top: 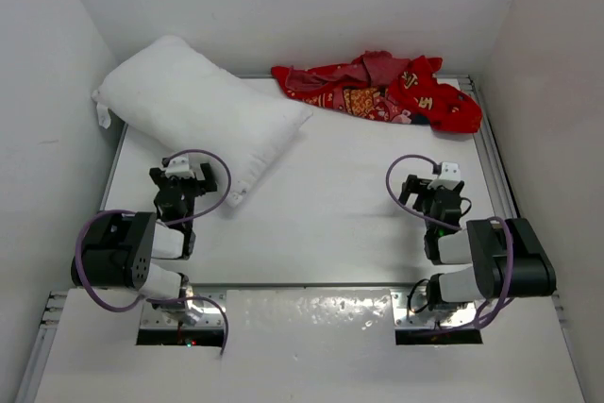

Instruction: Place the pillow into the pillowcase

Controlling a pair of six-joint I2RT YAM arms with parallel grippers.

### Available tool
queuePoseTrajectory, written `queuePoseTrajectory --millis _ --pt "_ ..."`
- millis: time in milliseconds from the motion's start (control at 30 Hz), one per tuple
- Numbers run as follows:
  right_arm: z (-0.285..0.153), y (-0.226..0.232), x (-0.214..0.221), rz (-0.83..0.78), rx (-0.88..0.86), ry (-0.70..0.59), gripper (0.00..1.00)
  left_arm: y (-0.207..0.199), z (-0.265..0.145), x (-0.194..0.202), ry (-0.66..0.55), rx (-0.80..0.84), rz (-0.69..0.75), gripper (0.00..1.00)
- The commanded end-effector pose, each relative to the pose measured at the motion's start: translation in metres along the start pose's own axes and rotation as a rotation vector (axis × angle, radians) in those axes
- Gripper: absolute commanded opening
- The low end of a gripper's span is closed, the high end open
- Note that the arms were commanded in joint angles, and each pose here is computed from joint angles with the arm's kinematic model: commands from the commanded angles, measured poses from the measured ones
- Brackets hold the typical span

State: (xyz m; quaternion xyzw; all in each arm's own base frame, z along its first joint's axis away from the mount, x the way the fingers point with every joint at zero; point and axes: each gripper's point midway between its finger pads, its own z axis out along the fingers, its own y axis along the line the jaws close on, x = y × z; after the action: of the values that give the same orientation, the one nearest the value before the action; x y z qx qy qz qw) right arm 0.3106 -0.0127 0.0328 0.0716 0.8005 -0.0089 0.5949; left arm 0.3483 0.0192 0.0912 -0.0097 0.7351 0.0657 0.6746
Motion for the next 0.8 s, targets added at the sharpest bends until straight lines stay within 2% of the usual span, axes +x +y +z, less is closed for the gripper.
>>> queuePoseTrajectory --millis 0,33,100,133,200,233,267,300,333,400,433,467,500,533,567,600,633,667,700,733,767 --pt "-0.01 0.001 0.005 -0.016 -0.014 0.001 0.99 -0.002 0.004 -0.016 -0.059 0.011 -0.011 1.0" --pt "-0.002 0.001 0.004 -0.025 -0.011 0.046 0.99 -0.003 0.004 -0.016 -0.058 0.012 -0.011 1.0" --pt "0.012 0.009 -0.038 -0.043 -0.02 0.012 0.99 -0.003 0.004 -0.016 -0.058 0.012 -0.013 1.0" --pt "0.011 0.012 -0.032 -0.051 -0.03 0.081 0.99 -0.003 0.004 -0.016 -0.06 0.014 -0.011 1.0" --pt "0.013 0.027 -0.077 -0.064 -0.087 -0.008 0.99 -0.007 0.003 -0.028 -0.101 0.042 -0.001 1.0" --pt "0.016 0.035 -0.109 -0.094 -0.118 -0.065 0.99 -0.007 0.006 -0.025 -0.054 0.049 0.001 1.0" --pt "0.015 0.041 -0.134 -0.102 -0.125 -0.115 0.99 -0.004 0.008 -0.053 -0.088 0.052 -0.019 1.0" --pt "0.017 0.045 -0.179 -0.11 -0.116 -0.189 0.99 0.004 0.013 -0.065 -0.072 0.054 0.029 1.0" --pt "0.019 0.037 -0.187 -0.146 -0.063 -0.166 0.99 0.006 0.02 -0.092 -0.05 0.087 0.133 1.0" --pt "0.034 0.029 -0.234 -0.224 0.032 -0.177 0.99 0.018 0.02 -0.114 -0.036 0.06 0.152 1.0" --pt "0.042 0.023 -0.225 -0.3 0.069 -0.086 0.99 0.026 0.015 -0.148 -0.112 0.033 0.151 1.0" --pt "0.049 0.022 -0.261 -0.328 0.109 -0.116 0.99 0.026 0.012 -0.162 -0.144 0.044 0.164 1.0" --pt "0.071 0.025 -0.241 -0.384 0.107 -0.01 0.99 0.023 0.007 -0.175 -0.171 0.07 0.21 1.0" --pt "0.079 0.028 -0.246 -0.349 0.114 -0.002 0.99 0.015 0.006 -0.196 -0.216 0.118 0.226 1.0" --pt "0.086 0.046 -0.273 -0.209 0.072 -0.053 0.99 0.01 0.006 -0.204 -0.225 0.145 0.23 1.0" --pt "0.1 0.056 -0.266 -0.159 0.02 -0.031 0.99 0.004 0.01 -0.2 -0.184 0.166 0.178 1.0" --pt "0.108 0.065 -0.268 -0.112 -0.055 -0.042 0.99 0.004 0.013 -0.22 -0.2 0.164 0.143 1.0" --pt "0.112 0.096 -0.267 -0.092 -0.254 -0.053 0.81 0.0 0.017 -0.213 -0.152 0.178 0.106 1.0" --pt "0.131 0.103 -0.262 -0.065 -0.287 -0.07 0.29 -0.003 0.019 -0.213 -0.136 0.186 0.076 1.0" --pt "0.144 0.105 -0.251 -0.03 -0.277 -0.04 0.18 -0.006 0.023 -0.208 -0.114 0.2 0.056 1.0" --pt "0.159 0.1 -0.271 0.026 -0.196 -0.064 0.18 -0.012 0.024 -0.206 -0.105 0.215 0.057 1.0"
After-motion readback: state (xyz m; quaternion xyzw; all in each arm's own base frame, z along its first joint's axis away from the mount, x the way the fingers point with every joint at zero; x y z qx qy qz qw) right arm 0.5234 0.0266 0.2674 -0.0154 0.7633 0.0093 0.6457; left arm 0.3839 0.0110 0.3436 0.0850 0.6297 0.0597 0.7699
